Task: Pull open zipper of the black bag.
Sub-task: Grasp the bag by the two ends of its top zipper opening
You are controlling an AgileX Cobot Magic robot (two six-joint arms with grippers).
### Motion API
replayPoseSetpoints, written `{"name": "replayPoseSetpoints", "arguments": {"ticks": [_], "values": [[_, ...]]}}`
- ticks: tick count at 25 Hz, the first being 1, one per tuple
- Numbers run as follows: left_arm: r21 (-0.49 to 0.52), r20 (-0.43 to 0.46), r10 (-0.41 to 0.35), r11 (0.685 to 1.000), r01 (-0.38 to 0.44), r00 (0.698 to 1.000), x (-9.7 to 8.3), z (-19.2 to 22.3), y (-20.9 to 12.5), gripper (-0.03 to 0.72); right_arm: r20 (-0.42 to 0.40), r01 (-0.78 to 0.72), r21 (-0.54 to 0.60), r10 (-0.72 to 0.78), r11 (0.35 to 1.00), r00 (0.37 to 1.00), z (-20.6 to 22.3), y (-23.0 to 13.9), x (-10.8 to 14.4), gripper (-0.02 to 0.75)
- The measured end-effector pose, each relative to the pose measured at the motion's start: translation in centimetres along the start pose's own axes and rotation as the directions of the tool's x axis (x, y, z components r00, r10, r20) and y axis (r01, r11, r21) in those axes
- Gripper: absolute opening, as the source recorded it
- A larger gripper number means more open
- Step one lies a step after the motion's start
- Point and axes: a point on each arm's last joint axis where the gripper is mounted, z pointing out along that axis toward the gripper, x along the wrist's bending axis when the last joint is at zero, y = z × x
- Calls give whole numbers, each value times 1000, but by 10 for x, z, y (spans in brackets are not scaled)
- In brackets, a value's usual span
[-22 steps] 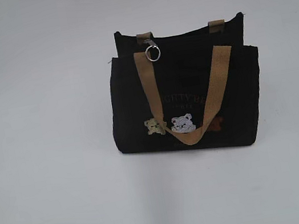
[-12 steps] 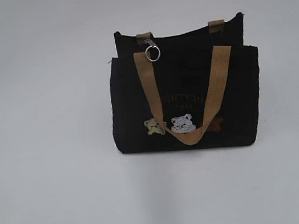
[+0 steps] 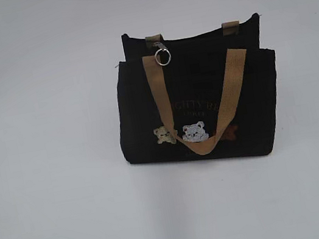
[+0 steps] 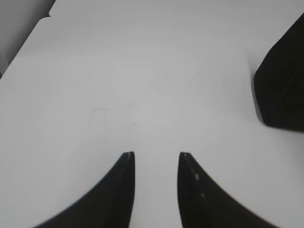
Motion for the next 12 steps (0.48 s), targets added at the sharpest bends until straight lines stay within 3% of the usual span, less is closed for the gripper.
{"name": "replayPoseSetpoints", "arguments": {"ticks": [3, 5, 9, 12], "values": [[0, 49, -27, 1000, 27, 998, -4, 0, 1, 237, 0, 0, 0, 0, 1000, 1000, 0, 0, 0, 289], [4, 135, -36, 999, 35, 990, -12, 4, 7, 239, 0, 0, 0, 0, 1000, 1000, 0, 0, 0, 289], [-47, 349, 74, 997, -61, 934, -30, 29, 37, 239, 0, 0, 0, 0, 1000, 1000, 0, 0, 0, 289], [-147, 417, 157, 984, -105, 895, -36, 64, 66, 244, 0, 0, 0, 0, 1000, 1000, 0, 0, 0, 289]]}}
